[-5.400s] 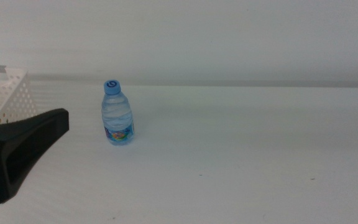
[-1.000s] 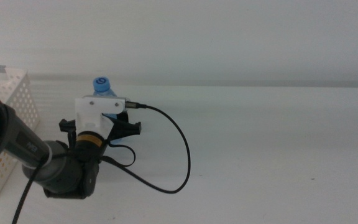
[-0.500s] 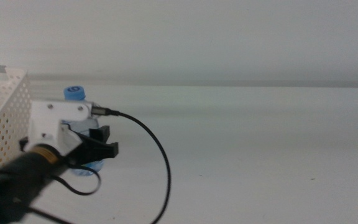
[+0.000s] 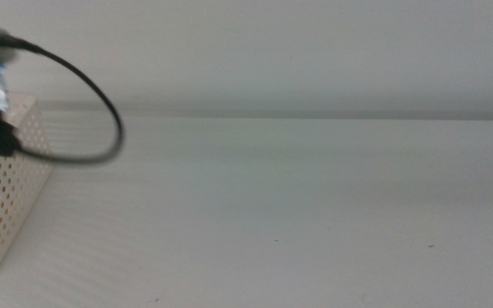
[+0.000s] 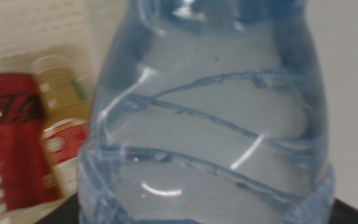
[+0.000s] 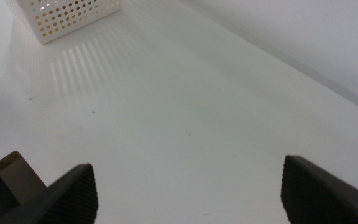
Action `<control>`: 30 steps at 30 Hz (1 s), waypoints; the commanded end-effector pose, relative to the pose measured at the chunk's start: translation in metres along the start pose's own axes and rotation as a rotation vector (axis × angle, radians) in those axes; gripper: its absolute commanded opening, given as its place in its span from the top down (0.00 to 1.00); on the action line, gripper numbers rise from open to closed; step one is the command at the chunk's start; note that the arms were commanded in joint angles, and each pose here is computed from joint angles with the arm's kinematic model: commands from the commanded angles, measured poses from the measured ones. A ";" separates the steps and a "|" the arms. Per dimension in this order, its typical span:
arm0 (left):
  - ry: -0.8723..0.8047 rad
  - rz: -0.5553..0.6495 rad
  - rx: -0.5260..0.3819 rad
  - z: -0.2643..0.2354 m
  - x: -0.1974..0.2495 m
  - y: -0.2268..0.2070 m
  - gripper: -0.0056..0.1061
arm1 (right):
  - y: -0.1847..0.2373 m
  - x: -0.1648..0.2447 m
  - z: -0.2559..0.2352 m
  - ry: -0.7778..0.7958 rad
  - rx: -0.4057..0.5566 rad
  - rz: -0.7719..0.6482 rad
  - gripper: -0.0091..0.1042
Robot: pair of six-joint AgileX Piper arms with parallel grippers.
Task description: Use arms to grab the bottles and put them into the dustbin to the left of the table.
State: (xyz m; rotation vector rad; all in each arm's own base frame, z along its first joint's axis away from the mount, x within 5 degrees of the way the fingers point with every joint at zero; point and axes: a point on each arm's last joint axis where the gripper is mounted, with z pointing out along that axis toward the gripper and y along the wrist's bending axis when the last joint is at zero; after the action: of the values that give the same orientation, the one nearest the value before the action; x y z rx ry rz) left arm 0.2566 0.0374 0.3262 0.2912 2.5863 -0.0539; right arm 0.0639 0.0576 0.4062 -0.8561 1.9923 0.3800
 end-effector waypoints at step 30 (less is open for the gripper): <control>0.308 -0.071 -0.032 0.111 -0.015 0.144 0.78 | -0.001 -0.001 -0.001 -0.016 0.009 -0.004 0.22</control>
State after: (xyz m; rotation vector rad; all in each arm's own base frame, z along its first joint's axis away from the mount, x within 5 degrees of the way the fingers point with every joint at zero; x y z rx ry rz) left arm 0.3534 0.1635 0.2355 0.2181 2.9358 0.0008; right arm 0.0639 0.0576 0.4062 -0.8542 1.9933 0.3811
